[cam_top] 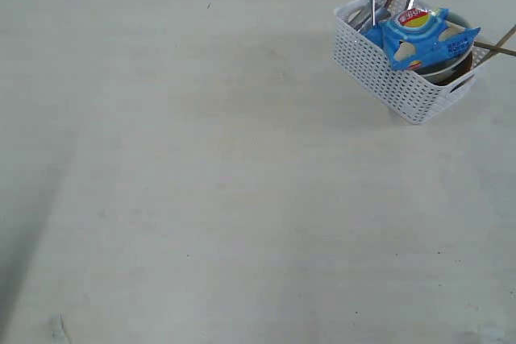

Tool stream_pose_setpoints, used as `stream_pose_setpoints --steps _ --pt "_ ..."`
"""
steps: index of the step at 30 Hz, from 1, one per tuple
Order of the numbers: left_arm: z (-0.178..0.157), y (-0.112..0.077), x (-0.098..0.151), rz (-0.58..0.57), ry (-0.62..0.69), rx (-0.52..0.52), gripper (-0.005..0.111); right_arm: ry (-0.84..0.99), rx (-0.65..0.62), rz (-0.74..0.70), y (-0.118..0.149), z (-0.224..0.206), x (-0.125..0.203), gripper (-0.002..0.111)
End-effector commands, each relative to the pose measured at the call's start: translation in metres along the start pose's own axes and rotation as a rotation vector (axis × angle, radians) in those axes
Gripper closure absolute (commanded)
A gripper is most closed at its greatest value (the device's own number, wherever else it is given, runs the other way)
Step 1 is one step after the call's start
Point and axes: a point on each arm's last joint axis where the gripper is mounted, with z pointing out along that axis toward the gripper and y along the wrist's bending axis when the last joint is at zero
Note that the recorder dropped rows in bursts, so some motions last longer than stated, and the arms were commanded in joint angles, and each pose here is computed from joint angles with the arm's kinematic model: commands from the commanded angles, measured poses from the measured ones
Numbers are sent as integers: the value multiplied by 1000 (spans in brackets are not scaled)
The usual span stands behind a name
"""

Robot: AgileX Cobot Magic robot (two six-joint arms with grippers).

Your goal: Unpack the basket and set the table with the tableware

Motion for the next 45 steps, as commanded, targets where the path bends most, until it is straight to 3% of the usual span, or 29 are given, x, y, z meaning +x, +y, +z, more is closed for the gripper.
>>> stream_pose_setpoints --steps 1,6,7,10,15,18,22,26,37,40,45 --pt "0 0 1 19 6 0 107 199 14 -31 -1 27 -11 108" --pt "0 0 1 19 6 0 107 394 33 -72 -3 54 -27 104" --pt "0 0 1 19 6 0 107 405 38 -79 -3 56 -31 100" --pt "0 0 1 19 6 0 107 428 51 -83 -6 74 -38 69" --pt "0 0 1 19 6 0 107 482 53 -170 -10 92 -32 62" --pt "0 0 1 19 6 0 107 533 89 -224 -19 128 -26 48" --pt "0 0 1 19 6 0 107 548 137 -396 -31 161 -21 48" --pt "0 0 1 19 6 0 107 500 125 -462 -32 179 -24 48" --pt "0 0 1 19 4 0 107 549 96 -458 -33 202 -19 49" --pt "0 0 1 19 4 0 107 567 93 -434 -32 203 -17 59" --pt "0 0 1 19 4 0 107 589 93 -419 -32 202 -15 91"
